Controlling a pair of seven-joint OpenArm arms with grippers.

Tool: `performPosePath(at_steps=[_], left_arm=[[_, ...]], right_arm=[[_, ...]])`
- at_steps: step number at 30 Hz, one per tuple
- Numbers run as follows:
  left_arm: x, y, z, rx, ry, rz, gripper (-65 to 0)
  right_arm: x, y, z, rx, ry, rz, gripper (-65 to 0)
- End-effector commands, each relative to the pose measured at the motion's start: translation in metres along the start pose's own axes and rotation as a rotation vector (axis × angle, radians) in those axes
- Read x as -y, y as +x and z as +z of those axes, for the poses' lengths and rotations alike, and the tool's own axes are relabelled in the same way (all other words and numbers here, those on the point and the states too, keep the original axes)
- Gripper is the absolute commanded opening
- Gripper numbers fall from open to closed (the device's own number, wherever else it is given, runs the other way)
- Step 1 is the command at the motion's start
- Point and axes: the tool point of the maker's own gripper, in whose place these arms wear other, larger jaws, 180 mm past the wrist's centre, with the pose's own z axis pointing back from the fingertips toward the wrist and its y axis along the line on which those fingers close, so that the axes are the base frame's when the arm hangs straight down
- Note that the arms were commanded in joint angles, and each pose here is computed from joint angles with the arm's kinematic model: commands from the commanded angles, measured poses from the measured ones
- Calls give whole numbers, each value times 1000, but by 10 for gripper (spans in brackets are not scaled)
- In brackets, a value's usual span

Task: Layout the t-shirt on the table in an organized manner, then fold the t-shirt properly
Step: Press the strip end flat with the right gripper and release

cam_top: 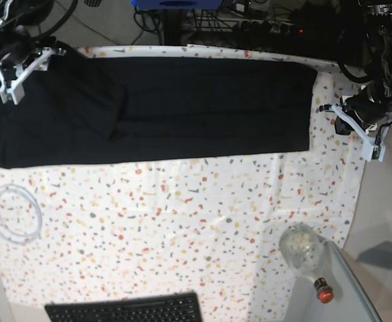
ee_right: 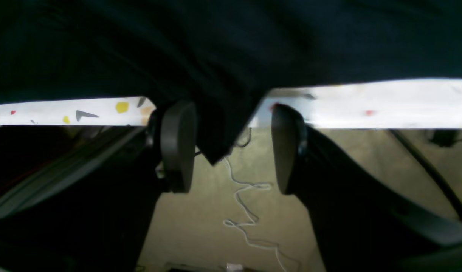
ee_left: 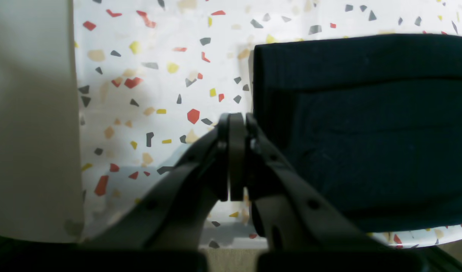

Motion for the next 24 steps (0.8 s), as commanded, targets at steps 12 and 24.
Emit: performPosePath(at_steps=[12,24], left_arm=[[-4,11,4,34,10,-13,-650],[-4,9,4,31,10,-13,-650]], right_arm=[[4,2,0,4,-2,0,-357],[2,-6,-8,-26,22,-18,-357]])
